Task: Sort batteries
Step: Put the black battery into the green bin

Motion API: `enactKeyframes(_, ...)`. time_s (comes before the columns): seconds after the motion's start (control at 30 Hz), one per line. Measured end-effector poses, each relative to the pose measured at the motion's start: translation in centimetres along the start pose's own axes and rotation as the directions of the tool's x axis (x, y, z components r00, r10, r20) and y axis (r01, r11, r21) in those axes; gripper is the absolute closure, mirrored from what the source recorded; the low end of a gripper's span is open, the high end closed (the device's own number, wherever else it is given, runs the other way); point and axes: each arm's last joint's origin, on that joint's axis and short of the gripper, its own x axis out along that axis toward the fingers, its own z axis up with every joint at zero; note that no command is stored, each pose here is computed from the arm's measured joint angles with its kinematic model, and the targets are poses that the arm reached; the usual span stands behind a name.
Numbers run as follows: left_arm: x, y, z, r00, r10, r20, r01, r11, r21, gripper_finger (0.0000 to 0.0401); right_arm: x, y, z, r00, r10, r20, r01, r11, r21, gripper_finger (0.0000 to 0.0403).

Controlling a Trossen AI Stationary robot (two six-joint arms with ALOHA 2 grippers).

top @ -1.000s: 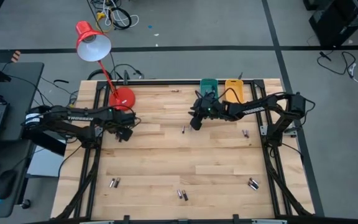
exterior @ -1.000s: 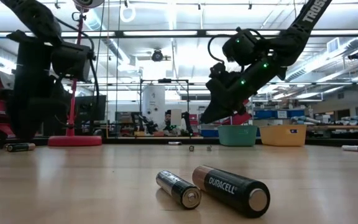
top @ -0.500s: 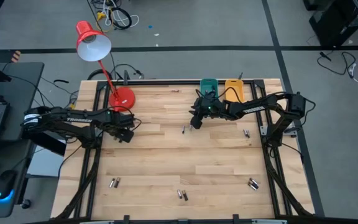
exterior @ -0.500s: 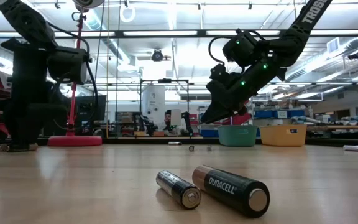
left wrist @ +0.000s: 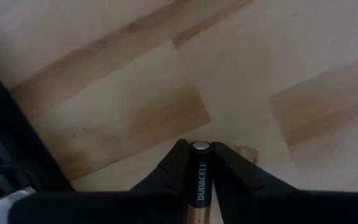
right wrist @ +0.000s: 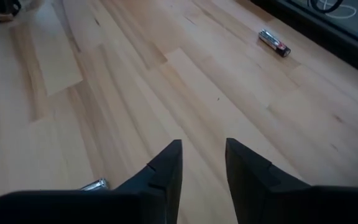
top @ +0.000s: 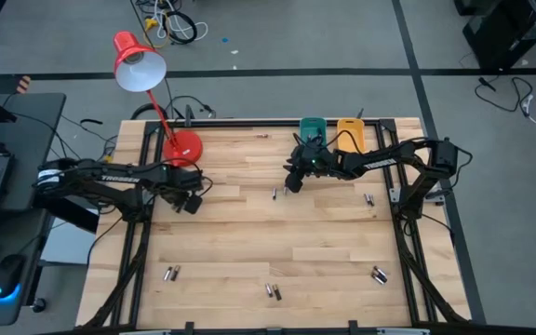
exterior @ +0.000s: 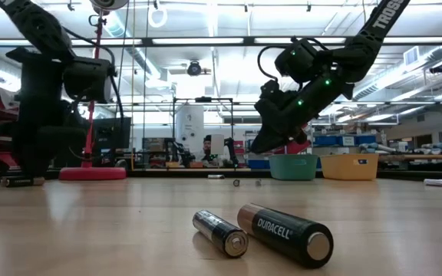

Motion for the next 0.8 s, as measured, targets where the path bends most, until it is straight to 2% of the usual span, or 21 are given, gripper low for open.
enactKeyframes(0.1, -1.2, -0.6, 1.2, 0.994, -0.009, 0.109, 0.006, 1.000, 0.021, 0.0328, 0.0, 0.0, -0.1, 1.000, -0.002, -0.014, 0.002, 1.000, -0.003, 0.0303)
enactKeyframes(0.2, -2.1, -0.9, 1.8, 0.988, 0.003, 0.154, -0.011, 0.999, 0.046, 0.0331, 0.0, 0.0, -0.3, 1.000, -0.005, -0.029, 0.005, 1.000, -0.001, 0.0309)
enactKeyframes(0.37, -4.2, -2.5, 3.9, 0.938, -0.113, 0.329, 0.076, 0.990, 0.122, 0.0338, -0.1, 0.2, -0.7, 0.998, -0.007, -0.069, 0.009, 0.999, 0.041, 0.0314)
enactKeyframes(0.5, -6.1, -4.2, 5.9, 0.818, -0.282, 0.502, 0.190, 0.955, 0.227, 0.0337, -0.1, 0.4, -1.0, 0.996, -0.006, -0.092, 0.013, 0.997, 0.071, 0.0314)
enactKeyframes(0.67, -7.9, -5.9, 8.2, 0.594, -0.425, 0.683, 0.255, 0.905, 0.341, 0.0337, -0.7, 0.5, -1.0, 0.993, -0.054, -0.107, 0.060, 0.997, 0.049, 0.0316)
enactKeyframes(0.8, -8.0, -7.7, 9.9, 0.436, -0.484, 0.759, 0.245, 0.875, 0.417, 0.0337, -2.6, 0.2, -0.1, 0.985, -0.152, -0.087, 0.155, 0.987, 0.036, 0.0318)
